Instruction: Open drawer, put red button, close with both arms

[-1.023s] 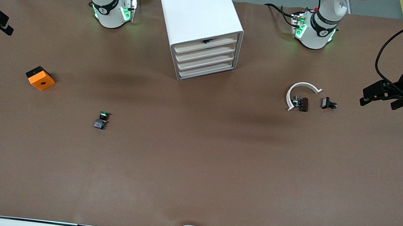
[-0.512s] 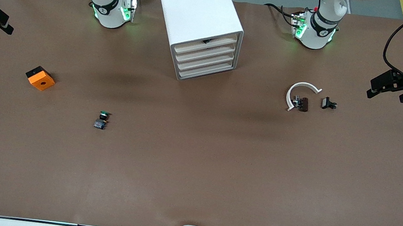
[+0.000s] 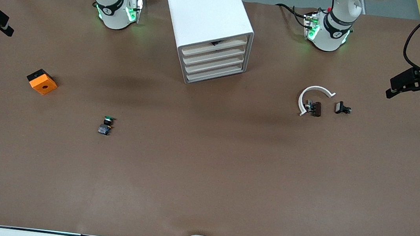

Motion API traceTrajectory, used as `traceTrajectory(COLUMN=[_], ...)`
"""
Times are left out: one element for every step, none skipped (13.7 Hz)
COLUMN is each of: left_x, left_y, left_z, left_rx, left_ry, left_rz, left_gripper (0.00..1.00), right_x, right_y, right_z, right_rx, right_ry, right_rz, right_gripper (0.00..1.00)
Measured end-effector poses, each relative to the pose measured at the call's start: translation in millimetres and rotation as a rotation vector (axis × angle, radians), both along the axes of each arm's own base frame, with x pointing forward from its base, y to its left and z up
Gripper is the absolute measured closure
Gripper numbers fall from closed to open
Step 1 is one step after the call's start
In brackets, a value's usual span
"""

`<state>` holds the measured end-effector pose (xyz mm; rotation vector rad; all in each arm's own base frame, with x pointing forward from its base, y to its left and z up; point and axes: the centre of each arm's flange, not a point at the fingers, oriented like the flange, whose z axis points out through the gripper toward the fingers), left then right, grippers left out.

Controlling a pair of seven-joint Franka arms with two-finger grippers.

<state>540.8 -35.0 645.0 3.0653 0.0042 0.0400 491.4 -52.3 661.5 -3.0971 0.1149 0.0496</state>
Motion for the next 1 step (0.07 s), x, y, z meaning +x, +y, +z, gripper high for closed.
traceTrajectory(left_x=[0.2], left_y=[0.5], left_z=[-0.7], left_rx=[0.000], left_ry=[0.003], left_rz=[0.001], left_gripper=[0.00], right_x=[0.1], right_y=[0.8], right_z=[0.0], right_rx=[-0.002], right_ry=[0.000], right_rz=[0.002], right_gripper=[0.00])
